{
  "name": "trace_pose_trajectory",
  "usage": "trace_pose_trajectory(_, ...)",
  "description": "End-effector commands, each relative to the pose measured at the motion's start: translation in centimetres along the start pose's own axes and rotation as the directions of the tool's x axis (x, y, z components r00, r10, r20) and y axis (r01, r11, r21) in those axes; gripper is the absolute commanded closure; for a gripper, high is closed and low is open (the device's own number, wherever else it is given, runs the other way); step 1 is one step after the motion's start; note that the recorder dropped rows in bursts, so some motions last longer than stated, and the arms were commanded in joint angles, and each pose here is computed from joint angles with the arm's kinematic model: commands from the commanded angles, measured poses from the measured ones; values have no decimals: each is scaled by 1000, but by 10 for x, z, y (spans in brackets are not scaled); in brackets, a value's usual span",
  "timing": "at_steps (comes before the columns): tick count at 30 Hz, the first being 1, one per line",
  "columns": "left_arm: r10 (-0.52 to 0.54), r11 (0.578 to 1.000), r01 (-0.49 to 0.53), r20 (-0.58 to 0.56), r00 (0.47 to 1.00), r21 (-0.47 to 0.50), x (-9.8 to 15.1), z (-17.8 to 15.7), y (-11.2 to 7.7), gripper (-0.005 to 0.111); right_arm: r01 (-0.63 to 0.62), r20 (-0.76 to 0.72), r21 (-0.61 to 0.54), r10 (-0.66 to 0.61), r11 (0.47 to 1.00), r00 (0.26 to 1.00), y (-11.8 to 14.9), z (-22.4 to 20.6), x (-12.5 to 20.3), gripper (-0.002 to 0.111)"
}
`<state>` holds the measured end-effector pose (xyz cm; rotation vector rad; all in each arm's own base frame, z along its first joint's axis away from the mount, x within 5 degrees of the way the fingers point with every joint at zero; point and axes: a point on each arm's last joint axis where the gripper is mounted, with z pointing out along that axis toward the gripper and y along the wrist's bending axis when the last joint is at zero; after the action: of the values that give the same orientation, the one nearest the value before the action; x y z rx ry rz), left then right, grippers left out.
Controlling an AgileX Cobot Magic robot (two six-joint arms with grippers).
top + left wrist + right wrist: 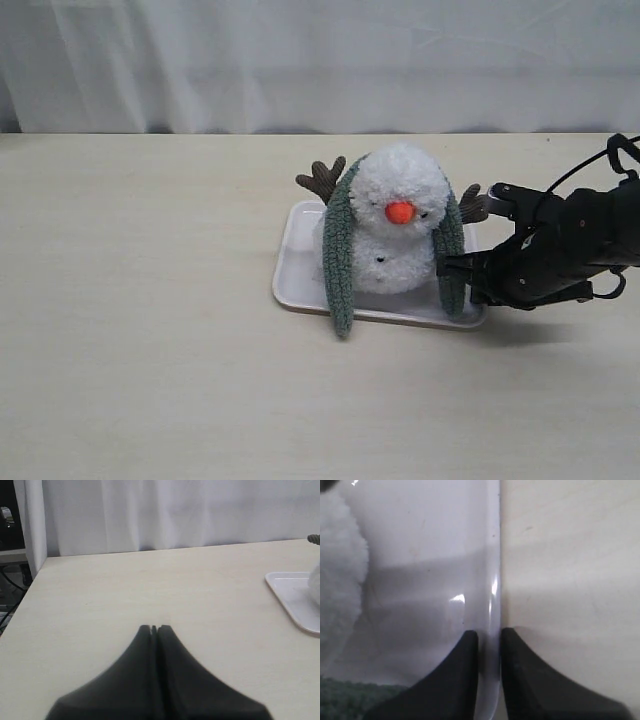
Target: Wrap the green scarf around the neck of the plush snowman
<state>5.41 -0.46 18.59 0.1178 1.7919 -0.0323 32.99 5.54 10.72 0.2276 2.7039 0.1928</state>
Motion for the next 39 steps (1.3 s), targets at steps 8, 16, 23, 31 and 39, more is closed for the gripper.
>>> trace_pose_trajectory(8,-3,1000,3,7,1000,7,0,0,0,107,84,67,-22,-82,996,994,4,-38,-9,64)
trace_pose_trajectory(16,-3,1000,3,7,1000,7,0,0,0,107,157,181,-48,-147,986,972,13,-87,-26,77)
trace_pose_trajectory(23,-3,1000,3,7,1000,7,0,0,0,107,304,120,-57,-296,951,948,24,-125,-45,104)
trace_pose_trajectory(31,-3,1000,3,7,1000,7,0,0,0,107,374,163,-68,-360,925,919,37,-158,-73,104)
trace_pose_trajectory(39,-3,1000,3,7,1000,7,0,0,0,107,399,220,-114,-369,910,903,53,-161,-105,104)
